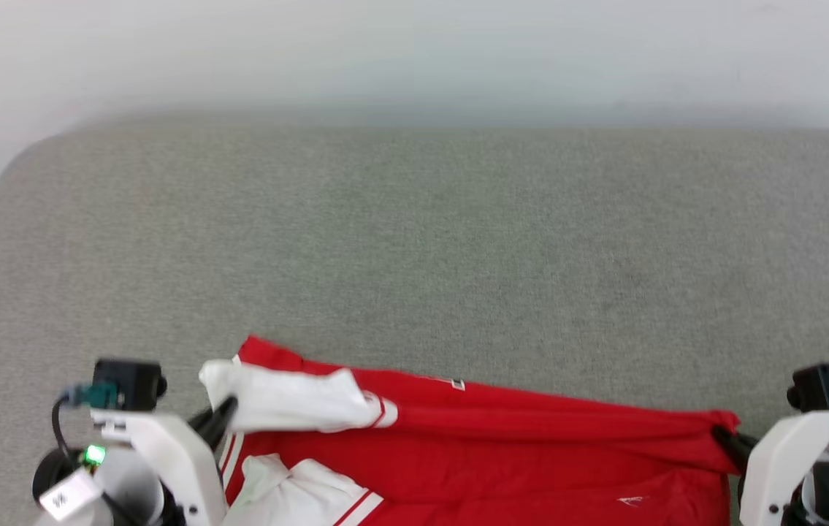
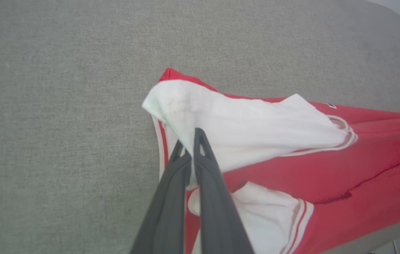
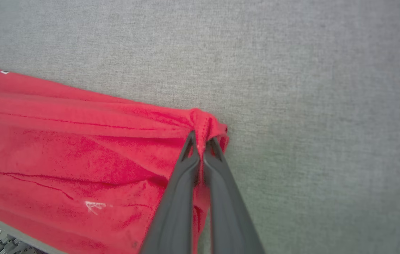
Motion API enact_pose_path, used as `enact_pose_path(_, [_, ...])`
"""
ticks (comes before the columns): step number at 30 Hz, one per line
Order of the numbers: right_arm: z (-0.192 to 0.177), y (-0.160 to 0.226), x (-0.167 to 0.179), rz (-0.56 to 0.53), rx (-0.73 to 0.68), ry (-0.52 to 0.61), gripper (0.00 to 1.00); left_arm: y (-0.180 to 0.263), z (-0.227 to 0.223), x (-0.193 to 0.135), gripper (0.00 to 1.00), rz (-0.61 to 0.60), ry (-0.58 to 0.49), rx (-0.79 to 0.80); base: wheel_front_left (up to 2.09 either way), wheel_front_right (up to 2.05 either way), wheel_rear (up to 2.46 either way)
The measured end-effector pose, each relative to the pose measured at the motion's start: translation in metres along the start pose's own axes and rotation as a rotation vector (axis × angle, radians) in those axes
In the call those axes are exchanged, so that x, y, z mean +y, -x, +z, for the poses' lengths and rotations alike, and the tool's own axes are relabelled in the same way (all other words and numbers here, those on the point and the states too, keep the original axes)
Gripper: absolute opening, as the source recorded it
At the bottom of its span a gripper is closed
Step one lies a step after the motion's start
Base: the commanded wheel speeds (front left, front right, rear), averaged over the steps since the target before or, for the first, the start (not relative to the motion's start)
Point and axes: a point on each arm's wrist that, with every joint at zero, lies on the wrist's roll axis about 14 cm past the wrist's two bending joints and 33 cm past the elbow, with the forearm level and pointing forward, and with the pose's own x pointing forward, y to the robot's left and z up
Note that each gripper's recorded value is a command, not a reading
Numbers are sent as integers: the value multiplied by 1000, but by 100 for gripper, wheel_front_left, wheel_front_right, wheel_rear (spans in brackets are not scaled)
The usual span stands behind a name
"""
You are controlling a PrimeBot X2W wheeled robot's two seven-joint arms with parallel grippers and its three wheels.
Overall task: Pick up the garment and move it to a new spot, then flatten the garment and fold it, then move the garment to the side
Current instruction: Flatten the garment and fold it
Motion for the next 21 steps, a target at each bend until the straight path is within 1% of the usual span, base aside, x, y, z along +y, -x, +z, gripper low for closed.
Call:
enact_pose_path(4, [-9,8,2,-4,-34,-35,0,26,-21,3,0,38,42,11,0,0,0])
enact_pose_path(9, [-38,15,3,-12,-4,-82,0,45,-58,1,0,59,105,82,0,0,0])
enact_pose_path(10, [-43,16,3,-12,-1,-90,0,46,-67,-1,0,57,122,100,0,0,0])
enact_pose_path(12, [-54,18,4,-15,11,-110,0,47,-81,-3,0,60,120,131,0,0,0])
enact_pose_path(14, [-64,19,9,-12,18,-127,0,44,-88,-9,0,53,140,130,0,0,0])
enact_pose_path(17, [-67,17,13,-9,-7,-150,0,37,-94,-19,0,30,163,131,0,0,0])
enact_pose_path(18, [-67,17,12,-13,-18,-156,17,34,-93,-18,11,34,166,119,0,0,0])
enact_pose_path(19, [-68,17,13,-13,-25,-162,44,30,-93,-18,43,30,170,113,0,0,0])
enact_pose_path(20, [-66,16,13,-13,-42,-164,100,28,-93,-20,89,26,174,112,0,0,0])
enact_pose_path(21, [-64,16,14,-12,-60,-167,100,25,-92,-21,100,25,176,100,0,0,0])
